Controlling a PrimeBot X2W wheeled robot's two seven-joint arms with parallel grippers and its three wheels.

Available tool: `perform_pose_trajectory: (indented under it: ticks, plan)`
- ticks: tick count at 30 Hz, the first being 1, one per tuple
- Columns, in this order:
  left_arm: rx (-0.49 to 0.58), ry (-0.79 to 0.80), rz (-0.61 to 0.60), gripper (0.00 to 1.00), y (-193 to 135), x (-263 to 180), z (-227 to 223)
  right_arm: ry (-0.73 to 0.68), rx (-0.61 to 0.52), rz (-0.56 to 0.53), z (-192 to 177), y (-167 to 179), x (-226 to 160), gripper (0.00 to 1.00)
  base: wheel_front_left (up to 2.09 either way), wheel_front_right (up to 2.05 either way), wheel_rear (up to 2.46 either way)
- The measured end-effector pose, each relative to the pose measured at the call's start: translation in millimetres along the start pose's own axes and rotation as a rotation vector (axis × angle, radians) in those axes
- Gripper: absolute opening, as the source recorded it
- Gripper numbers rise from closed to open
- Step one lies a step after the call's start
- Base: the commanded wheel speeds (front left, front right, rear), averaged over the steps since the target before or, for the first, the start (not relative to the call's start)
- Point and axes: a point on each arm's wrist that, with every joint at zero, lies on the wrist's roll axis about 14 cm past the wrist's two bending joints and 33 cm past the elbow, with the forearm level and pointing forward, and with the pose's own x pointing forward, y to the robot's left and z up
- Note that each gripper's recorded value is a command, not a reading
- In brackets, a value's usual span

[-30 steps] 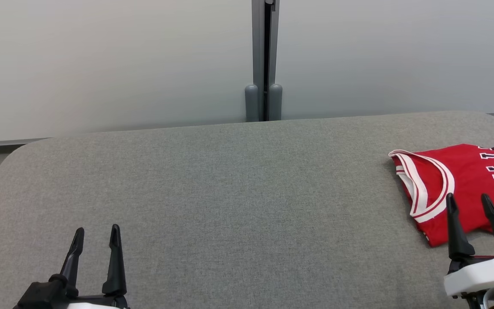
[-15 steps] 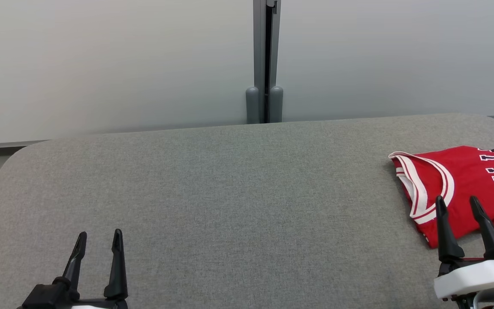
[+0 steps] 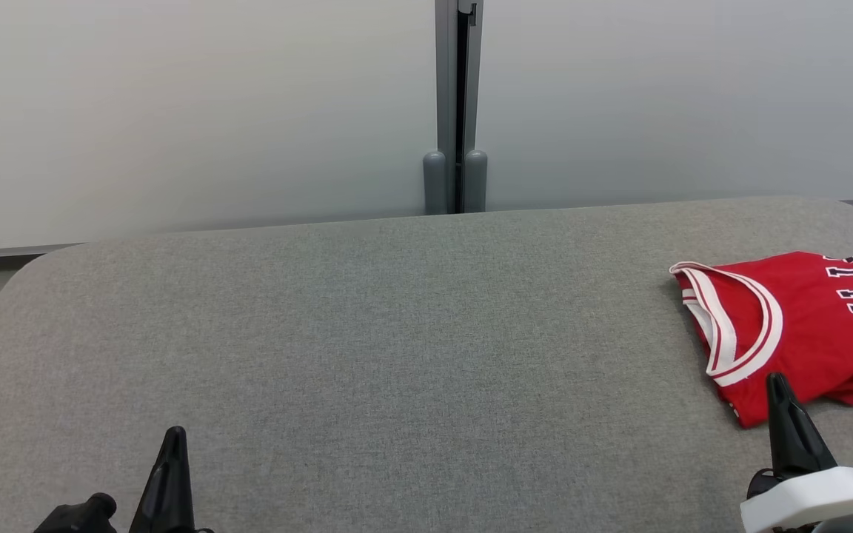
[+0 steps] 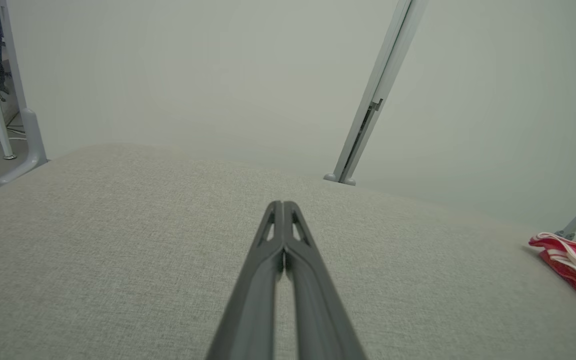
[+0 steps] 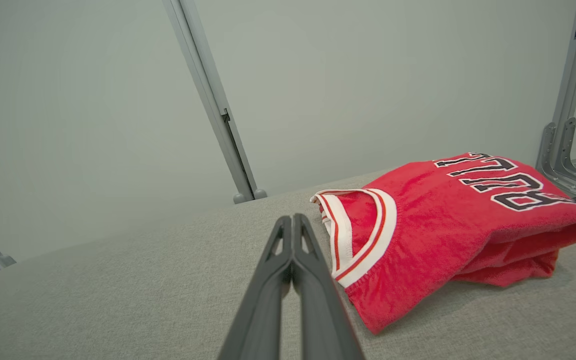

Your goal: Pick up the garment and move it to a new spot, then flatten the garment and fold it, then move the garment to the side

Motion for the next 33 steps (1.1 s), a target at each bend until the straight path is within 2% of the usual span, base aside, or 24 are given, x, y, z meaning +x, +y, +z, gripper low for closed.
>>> perform_pose_trajectory:
  ticks: [33]
  plan:
    - [-0.52, 0.032, 0.053, 0.0, 6, 22, 5, 0.019, 0.516, -0.101, -2, -11, 10, 0.0, 0.0, 0.0, 0.0]
